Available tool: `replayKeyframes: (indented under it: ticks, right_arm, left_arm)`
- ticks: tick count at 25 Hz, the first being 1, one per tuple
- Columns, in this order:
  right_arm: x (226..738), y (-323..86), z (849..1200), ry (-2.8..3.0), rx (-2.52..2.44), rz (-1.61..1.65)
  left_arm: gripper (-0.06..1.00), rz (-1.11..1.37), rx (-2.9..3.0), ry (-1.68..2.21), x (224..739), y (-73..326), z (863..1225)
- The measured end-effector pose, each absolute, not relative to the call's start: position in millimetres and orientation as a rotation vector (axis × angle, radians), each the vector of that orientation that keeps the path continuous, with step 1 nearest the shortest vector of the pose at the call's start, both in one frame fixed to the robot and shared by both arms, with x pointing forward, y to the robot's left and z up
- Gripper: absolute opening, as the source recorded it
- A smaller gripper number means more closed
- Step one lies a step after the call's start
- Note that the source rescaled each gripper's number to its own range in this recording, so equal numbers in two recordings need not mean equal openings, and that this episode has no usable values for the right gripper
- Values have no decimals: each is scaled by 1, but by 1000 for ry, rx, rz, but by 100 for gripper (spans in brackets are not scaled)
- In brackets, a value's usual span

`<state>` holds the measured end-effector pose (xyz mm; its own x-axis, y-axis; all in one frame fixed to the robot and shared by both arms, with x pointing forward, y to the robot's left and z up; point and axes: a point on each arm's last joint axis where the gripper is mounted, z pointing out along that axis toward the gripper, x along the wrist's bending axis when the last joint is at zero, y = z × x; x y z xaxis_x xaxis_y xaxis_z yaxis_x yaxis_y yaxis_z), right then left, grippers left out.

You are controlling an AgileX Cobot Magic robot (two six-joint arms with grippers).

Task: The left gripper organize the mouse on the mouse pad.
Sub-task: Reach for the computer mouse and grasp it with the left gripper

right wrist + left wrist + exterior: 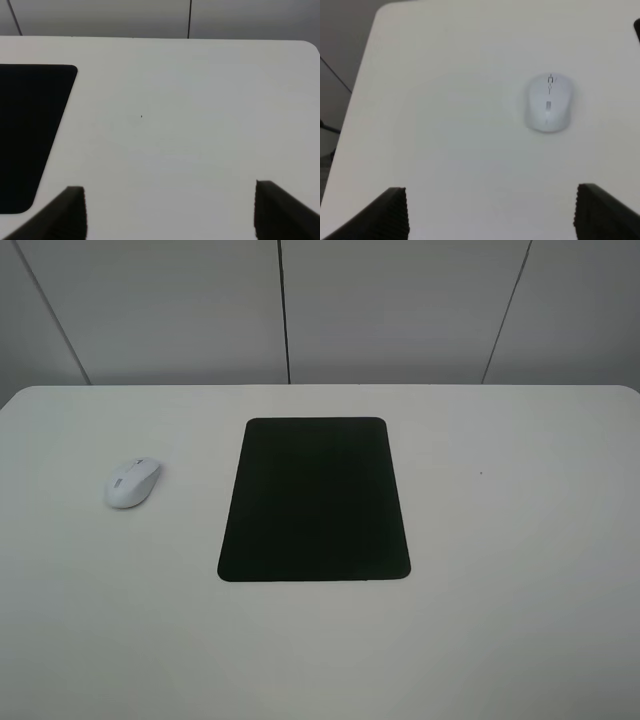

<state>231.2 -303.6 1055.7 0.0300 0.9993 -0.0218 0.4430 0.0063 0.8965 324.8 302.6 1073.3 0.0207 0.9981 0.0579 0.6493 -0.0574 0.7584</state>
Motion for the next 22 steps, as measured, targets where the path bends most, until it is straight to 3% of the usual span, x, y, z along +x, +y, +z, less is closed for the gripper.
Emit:
replayKeyframes:
  ticks: [11,22]
  right_arm:
    - [231,-304,1056,1517,1542,919]
    - [231,-304,1056,1517,1542,919]
  left_arm:
    - [46,574,2051,1814,494,284,1043]
    - [46,438,2183,1855,557,269,987]
